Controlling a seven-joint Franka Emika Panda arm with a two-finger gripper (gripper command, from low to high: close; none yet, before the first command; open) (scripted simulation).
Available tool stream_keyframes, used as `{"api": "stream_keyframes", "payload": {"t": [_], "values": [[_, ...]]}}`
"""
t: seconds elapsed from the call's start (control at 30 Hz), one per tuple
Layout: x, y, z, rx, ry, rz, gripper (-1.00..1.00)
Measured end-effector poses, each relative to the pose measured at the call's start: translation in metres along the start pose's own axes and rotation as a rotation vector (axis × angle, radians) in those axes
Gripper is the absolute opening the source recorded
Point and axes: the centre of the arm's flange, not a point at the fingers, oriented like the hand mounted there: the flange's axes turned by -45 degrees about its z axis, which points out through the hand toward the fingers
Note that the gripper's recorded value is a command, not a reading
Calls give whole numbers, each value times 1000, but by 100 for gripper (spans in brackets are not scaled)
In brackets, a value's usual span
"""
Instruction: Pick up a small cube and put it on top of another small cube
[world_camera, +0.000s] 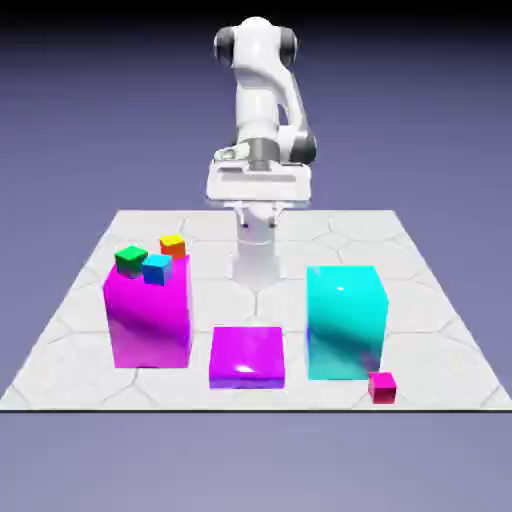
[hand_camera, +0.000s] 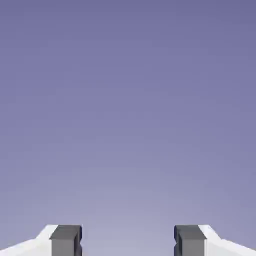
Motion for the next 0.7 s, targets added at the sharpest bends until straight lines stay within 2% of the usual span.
{"api": "stream_keyframes", "payload": {"t": [0.37,0.7], "values": [[41,-68,108,57,-382,15,0],[33,-148,209,73,-735,19,0]]}}
